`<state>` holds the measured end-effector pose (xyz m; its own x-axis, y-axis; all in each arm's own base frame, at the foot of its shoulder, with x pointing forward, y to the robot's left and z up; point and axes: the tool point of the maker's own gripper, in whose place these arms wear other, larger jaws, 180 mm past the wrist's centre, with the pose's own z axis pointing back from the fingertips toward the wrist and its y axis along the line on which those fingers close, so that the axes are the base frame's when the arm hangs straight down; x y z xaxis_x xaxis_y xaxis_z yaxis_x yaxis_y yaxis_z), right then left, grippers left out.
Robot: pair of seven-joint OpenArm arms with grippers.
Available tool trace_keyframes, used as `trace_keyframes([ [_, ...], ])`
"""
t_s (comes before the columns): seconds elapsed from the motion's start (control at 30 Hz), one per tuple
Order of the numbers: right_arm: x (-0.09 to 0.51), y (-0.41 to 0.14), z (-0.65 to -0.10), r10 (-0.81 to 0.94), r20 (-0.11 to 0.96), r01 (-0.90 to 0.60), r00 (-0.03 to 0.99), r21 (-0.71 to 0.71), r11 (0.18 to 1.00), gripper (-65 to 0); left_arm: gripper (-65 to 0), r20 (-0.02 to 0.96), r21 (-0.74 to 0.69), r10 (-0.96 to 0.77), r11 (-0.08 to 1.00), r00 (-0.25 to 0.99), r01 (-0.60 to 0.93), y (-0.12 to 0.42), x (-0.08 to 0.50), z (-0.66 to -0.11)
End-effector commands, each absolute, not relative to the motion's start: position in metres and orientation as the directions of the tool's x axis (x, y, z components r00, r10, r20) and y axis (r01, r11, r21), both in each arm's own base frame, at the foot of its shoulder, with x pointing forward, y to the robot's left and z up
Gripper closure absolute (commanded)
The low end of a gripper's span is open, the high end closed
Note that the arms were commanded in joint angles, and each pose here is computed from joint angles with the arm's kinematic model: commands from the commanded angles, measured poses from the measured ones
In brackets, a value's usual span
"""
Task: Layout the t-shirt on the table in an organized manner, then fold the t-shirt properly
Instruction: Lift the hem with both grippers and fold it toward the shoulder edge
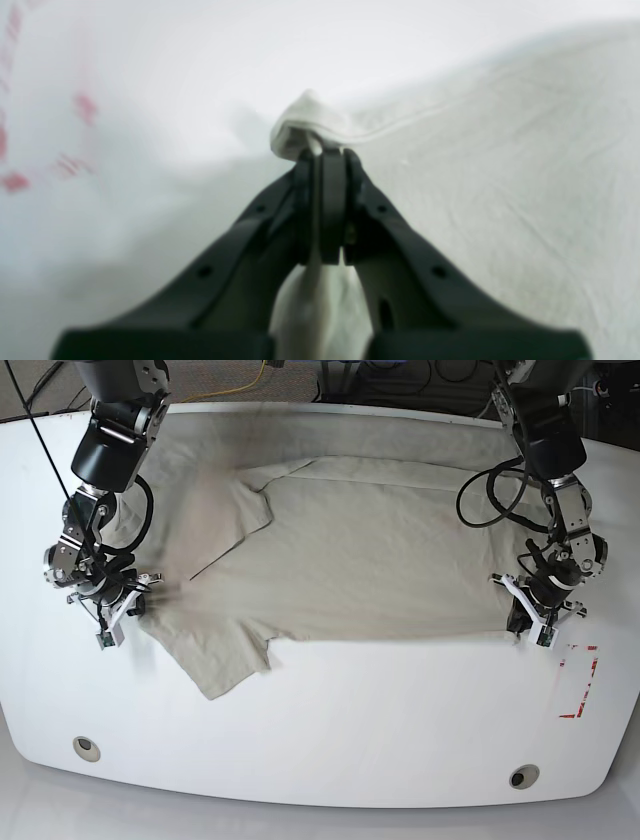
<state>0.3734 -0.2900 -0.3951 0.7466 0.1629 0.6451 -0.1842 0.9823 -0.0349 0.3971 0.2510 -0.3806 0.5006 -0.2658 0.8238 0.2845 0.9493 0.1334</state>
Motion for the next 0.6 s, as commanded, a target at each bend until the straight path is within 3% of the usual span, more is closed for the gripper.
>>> trace_keyframes([
  [0.0,0.386,-0.294,-0.370,0.183,0.688,-0.182,0.702,-0.075,0.980,0.0,0.0,0.863,0.174,-0.280,0.946,0.421,0.273,0.252,0.408,-0.351],
  [0.57,0.356,-0.295,-0.329,0.325,0.654,-0.204,0.683,-0.257,0.945,0.0,0.0,0.866,0.270,-0.362,0.919,0.345,0.286,0.238,0.381,-0.326],
])
